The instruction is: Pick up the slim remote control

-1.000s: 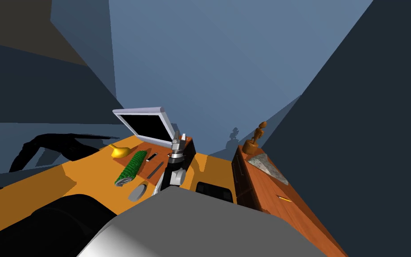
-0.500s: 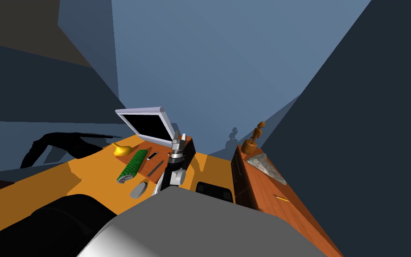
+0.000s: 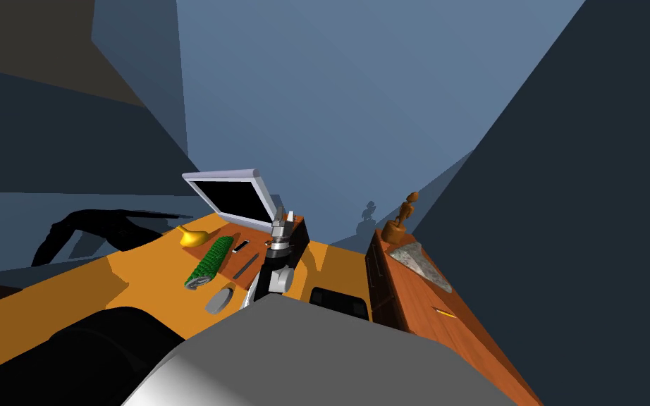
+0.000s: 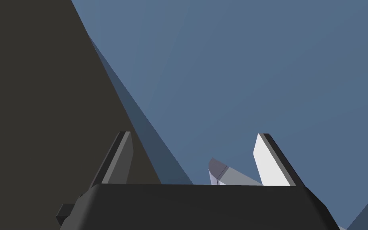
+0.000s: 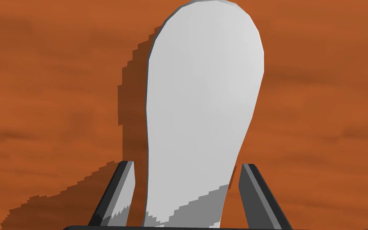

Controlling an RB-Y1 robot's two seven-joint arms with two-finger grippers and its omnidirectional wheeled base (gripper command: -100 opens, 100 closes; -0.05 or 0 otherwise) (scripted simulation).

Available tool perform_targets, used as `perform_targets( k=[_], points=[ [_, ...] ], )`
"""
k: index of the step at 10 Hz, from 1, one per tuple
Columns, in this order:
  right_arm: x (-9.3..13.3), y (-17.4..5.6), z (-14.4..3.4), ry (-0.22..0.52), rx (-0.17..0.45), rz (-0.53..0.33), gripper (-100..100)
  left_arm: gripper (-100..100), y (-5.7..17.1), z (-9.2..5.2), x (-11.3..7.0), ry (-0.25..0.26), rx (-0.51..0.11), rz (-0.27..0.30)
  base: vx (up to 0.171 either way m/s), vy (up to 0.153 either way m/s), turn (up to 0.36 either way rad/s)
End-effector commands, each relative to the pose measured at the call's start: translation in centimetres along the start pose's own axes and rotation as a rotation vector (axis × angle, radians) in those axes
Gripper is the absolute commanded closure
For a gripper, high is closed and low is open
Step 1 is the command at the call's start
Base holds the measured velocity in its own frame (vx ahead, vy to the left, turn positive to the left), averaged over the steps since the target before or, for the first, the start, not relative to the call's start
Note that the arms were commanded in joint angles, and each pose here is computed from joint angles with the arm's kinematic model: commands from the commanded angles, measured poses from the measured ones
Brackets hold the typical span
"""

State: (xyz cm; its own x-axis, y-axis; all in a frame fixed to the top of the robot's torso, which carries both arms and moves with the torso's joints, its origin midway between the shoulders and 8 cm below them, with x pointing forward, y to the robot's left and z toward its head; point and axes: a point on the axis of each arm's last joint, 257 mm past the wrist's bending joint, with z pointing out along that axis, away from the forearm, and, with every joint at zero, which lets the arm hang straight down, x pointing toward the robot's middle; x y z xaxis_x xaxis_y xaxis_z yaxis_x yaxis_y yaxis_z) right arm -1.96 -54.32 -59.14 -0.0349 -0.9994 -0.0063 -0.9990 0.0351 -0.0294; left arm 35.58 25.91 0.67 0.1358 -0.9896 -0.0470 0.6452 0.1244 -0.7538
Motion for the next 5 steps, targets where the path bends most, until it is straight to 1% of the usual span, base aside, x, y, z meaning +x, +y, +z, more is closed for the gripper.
perform_targets(
  k=[1,2,3,4,5],
  points=[
    [0.0,0.0,0.0,0.0,0.0,0.0,0,0,0.0,0.0,0.0,0.0,0.0,0.0,0.0,0.0,0.0],
    [1.1,-0.3,-0.8,-0.001,-0.002,-0.007,100,0,0.0,0.0,0.0,0.0,0.0,0.0,0.011,0.043,-0.042],
    [1.6,-0.4,-1.3,-0.001,-0.004,-0.01,100,0,0.0,0.0,0.0,0.0,0.0,0.0,0.029,0.067,-0.059],
    [1.6,-0.4,-1.3,-0.001,-0.004,-0.01,100,0,0.0,0.0,0.0,0.0,0.0,0.0,0.022,0.049,-0.017],
    [2.7,-0.6,-2.4,-0.001,-0.008,-0.016,100,0,0.0,0.0,0.0,0.0,0.0,0.0,0.02,0.068,-0.04]
  ],
)
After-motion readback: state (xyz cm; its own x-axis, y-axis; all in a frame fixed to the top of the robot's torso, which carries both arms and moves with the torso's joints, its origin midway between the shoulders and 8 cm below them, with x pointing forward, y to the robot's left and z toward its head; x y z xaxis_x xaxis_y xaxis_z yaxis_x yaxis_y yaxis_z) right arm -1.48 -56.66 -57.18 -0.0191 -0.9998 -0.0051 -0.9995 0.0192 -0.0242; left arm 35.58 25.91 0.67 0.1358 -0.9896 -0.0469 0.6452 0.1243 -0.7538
